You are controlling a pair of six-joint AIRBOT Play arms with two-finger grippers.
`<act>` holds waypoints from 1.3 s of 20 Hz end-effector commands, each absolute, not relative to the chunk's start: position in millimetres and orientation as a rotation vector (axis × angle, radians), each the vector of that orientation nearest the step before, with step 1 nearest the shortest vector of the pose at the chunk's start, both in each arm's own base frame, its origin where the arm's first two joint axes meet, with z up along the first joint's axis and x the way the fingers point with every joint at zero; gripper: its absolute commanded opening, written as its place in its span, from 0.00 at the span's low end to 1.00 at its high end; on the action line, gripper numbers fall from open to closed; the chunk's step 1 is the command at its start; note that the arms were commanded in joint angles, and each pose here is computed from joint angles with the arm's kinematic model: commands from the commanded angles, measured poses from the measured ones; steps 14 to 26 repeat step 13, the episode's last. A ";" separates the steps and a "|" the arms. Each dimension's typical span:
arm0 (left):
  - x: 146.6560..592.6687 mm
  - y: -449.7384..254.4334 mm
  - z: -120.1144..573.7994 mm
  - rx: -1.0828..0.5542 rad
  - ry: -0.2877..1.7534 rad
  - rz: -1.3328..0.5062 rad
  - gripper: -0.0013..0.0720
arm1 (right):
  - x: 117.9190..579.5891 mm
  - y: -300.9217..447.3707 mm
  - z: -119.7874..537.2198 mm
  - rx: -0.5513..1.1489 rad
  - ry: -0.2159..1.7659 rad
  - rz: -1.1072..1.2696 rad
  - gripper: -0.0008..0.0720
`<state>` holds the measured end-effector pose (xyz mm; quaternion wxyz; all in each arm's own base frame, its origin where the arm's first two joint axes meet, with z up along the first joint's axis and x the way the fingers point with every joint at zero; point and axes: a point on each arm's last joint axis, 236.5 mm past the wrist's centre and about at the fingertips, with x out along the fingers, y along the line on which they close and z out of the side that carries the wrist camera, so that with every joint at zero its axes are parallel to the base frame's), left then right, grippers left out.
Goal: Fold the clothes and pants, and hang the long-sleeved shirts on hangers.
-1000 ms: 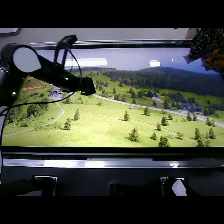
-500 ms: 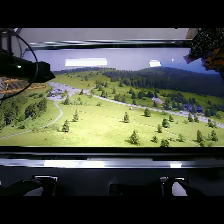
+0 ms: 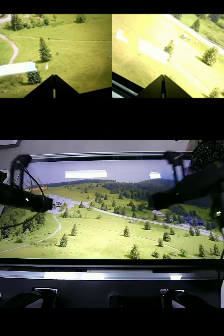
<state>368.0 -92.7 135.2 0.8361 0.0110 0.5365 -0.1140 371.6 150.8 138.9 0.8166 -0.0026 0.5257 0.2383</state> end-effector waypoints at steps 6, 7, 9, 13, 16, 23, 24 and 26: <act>325.8 -84.1 23.2 0.009 1.366 -0.199 0.06 | 363.7 171.7 107.7 -0.075 1.153 0.530 0.07; 322.2 -83.7 18.4 0.010 1.380 -0.198 0.06 | 363.7 171.7 107.7 -0.075 1.153 0.530 0.07; 319.6 -83.0 14.8 0.011 1.391 -0.196 0.07 | 363.7 171.7 107.7 -0.075 1.153 0.530 0.07; 319.7 -83.1 15.0 0.010 1.390 -0.196 0.06 | 363.7 171.7 107.7 -0.075 1.153 0.530 0.07; 319.7 -83.1 15.0 0.010 1.390 -0.196 0.06 | 363.7 171.7 107.7 -0.075 1.153 0.530 0.07; 319.7 -83.1 15.0 0.010 1.390 -0.196 0.06 | 363.7 171.7 107.7 -0.075 1.153 0.530 0.07; 319.7 -83.1 15.0 0.010 1.390 -0.196 0.06 | 363.7 171.7 107.7 -0.075 1.153 0.530 0.07; 319.7 -83.1 15.0 0.010 1.390 -0.196 0.06 | 363.7 171.7 107.7 -0.075 1.153 0.530 0.07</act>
